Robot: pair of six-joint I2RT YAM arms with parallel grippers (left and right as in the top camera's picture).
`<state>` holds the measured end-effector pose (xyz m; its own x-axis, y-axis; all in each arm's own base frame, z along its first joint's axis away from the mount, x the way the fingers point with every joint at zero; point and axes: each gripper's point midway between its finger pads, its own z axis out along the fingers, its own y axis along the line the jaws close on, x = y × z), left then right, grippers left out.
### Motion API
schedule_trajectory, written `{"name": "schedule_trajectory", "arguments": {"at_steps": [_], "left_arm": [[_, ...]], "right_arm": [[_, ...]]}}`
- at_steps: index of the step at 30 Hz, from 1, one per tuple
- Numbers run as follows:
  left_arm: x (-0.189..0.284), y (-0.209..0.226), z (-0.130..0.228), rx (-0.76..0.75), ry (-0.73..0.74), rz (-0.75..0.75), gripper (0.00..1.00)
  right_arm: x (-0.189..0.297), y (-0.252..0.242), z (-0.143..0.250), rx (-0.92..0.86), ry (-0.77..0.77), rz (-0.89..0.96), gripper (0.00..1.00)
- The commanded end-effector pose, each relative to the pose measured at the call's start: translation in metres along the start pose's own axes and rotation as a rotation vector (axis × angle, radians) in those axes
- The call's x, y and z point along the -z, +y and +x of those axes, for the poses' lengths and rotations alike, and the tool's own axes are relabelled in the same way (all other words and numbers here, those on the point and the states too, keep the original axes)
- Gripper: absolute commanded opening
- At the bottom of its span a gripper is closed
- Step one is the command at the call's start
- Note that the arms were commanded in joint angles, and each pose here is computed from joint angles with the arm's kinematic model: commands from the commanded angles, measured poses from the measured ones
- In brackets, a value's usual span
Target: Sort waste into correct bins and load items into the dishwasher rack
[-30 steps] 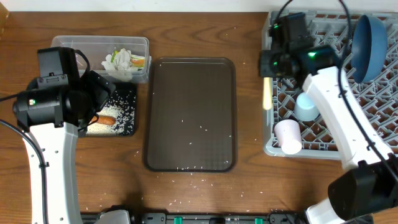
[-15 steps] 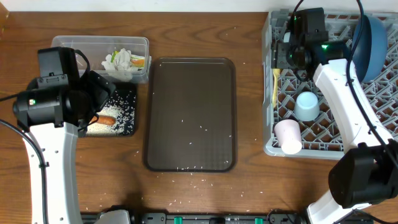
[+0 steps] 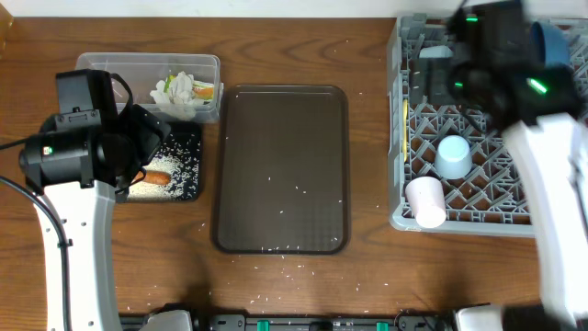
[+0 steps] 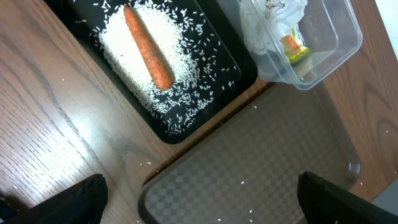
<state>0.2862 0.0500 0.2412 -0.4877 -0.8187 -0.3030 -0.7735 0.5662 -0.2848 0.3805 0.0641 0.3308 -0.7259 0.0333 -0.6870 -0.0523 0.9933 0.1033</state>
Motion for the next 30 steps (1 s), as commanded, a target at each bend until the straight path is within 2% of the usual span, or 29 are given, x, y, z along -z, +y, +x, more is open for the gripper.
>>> {"name": "schedule_trajectory", "arguments": {"at_steps": [1,4,6,10,14,22,30], "left_arm": [[0.0,0.0,-0.001,-0.009,-0.005,-0.01,0.98],[0.0,0.0,-0.001,-0.009,-0.005,-0.01,0.98],[0.0,0.0,-0.001,-0.009,-0.005,-0.01,0.98],[0.0,0.0,-0.001,-0.009,-0.005,-0.01,0.98],[0.0,0.0,-0.001,-0.009,-0.005,-0.01,0.98],[0.0,0.0,-0.001,-0.009,-0.005,-0.01,0.98],[0.0,0.0,-0.001,-0.009,-0.005,-0.01,0.98]], "right_arm": [[0.045,-0.005,-0.006,0.002,-0.092,0.027,0.99],[0.075,-0.022,0.002,0.041,-0.12,0.115,0.99],[0.094,-0.04,0.025,0.081,-0.067,0.207,0.99],[0.124,-0.064,0.062,0.032,0.003,0.322,0.99],[0.14,-0.082,0.071,-0.028,-0.026,0.417,0.99],[0.139,-0.086,0.059,-0.12,-0.352,0.359,0.99],[0.09,-0.076,0.098,-0.057,-0.592,0.189,0.99]]}}
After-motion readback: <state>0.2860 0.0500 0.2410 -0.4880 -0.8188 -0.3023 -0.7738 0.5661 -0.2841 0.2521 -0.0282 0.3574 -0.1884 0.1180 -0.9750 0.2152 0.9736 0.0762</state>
